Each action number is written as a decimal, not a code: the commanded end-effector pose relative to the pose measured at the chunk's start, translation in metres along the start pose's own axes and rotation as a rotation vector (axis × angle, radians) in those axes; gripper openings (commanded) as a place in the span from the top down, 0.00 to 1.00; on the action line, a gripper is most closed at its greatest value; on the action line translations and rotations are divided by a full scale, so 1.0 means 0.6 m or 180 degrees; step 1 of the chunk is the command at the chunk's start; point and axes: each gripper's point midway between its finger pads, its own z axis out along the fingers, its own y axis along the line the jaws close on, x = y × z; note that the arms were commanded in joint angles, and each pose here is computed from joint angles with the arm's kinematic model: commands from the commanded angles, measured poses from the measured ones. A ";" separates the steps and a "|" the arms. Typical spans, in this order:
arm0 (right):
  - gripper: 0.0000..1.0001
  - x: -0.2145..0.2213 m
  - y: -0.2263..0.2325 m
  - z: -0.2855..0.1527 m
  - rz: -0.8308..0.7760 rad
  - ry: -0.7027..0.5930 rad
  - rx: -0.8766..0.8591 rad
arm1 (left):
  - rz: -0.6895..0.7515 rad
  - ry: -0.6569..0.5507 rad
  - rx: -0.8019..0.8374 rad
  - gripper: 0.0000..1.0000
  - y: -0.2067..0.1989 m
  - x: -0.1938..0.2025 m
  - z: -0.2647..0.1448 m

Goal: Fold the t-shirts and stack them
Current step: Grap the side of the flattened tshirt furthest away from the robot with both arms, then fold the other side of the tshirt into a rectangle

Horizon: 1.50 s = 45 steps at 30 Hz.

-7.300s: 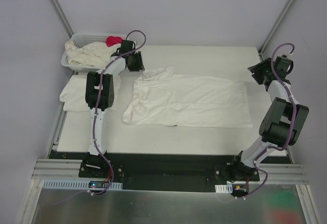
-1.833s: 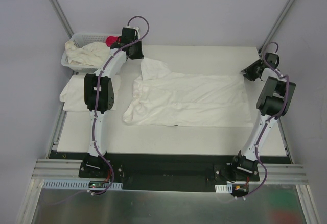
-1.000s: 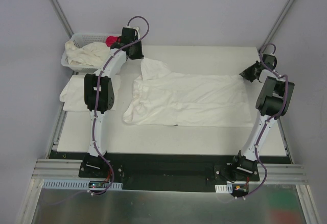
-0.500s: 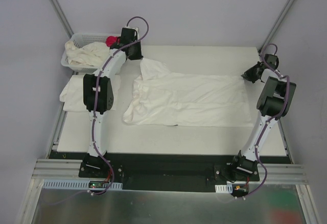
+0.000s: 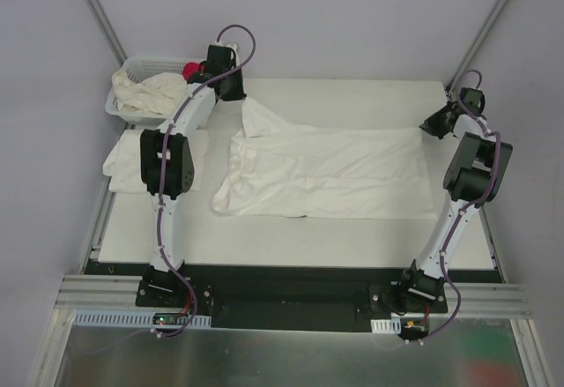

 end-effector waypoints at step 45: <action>0.99 -0.057 0.095 -0.165 -0.0328 -0.0372 -0.0426 | 0.0374 -0.0781 0.0136 1.00 -0.064 -0.131 -0.190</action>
